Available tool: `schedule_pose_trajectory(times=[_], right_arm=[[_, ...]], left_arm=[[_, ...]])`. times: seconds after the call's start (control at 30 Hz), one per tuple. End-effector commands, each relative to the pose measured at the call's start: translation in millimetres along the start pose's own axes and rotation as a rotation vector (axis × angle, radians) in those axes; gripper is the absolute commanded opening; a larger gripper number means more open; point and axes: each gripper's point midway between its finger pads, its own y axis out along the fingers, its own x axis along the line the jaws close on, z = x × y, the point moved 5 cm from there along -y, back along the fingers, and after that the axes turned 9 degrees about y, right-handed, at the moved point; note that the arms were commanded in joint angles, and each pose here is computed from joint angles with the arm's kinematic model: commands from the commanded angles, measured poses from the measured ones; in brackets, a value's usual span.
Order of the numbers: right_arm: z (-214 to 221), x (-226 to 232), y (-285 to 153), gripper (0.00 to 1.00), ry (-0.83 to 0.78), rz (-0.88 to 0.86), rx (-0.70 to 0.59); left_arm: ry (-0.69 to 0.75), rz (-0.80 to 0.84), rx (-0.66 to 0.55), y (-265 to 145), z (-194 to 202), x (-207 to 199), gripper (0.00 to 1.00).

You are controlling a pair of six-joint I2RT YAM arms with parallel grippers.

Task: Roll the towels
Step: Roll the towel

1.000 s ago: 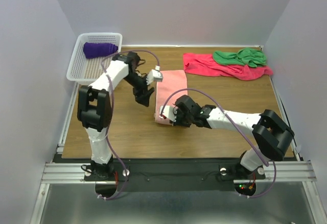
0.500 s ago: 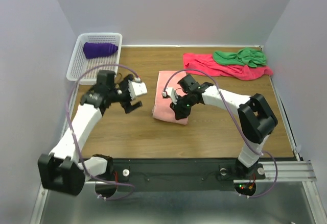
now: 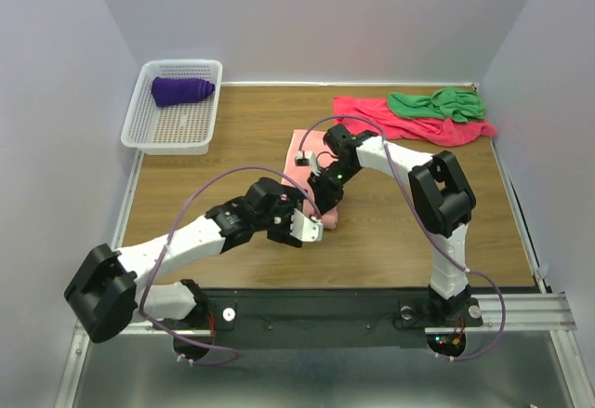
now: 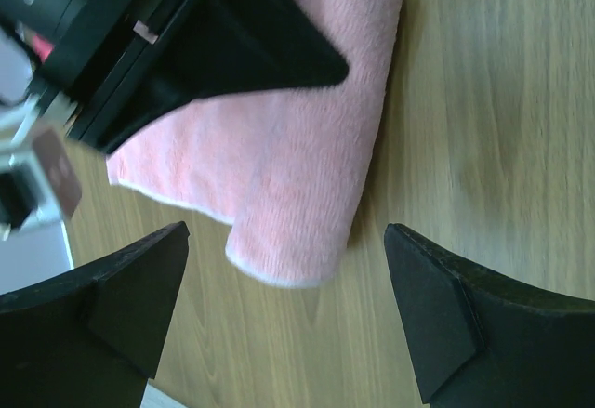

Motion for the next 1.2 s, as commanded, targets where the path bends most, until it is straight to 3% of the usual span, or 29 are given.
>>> schedule_pose_trajectory(times=[0.0,0.2,0.3,0.47,0.53,0.57,0.63,0.67,0.73,1.0,1.03,1.17], right_arm=[[7,3,0,0.11,0.079,-0.090,0.042],[2,-4,-3,0.13,0.103,-0.124,0.041],[2,-5,-5,0.14,0.101,-0.123,0.043],[0,-7,-11,0.18,0.094,-0.112,0.037],[-2,-7,-14,0.26,0.083,-0.098,0.033],[-3,-9,-16,0.39,0.080,-0.086,0.031],[-10,-13,-26,0.46,0.069,-0.061,0.002],[-14,-18,-36,0.60,0.070,-0.039,-0.024],[-29,-23,-54,0.70,0.058,-0.008,-0.078],[-68,-42,-170,0.86,0.033,0.173,-0.350],[-69,-40,-183,0.93,0.028,0.194,-0.377],[-63,-18,-234,1.00,-0.021,0.333,-0.462]], left_arm=[[0.102,-0.075,0.022,19,-6,9,0.99],[0.140,0.038,0.039,51,-2,-5,0.98],[0.141,0.067,0.062,61,1,-5,0.92],[0.103,0.180,0.120,82,14,-24,0.64],[0.087,0.236,0.139,85,18,-33,0.54],[0.078,0.254,0.134,85,17,-35,0.51],[0.038,0.301,0.139,84,15,-38,0.41],[0.018,0.325,0.129,84,13,-41,0.40],[-0.024,0.378,0.128,82,10,-45,0.35],[-0.209,0.564,0.096,77,3,-49,0.31],[-0.256,0.592,0.105,77,7,-41,0.32],[-0.429,0.712,0.025,77,9,-16,0.37]])
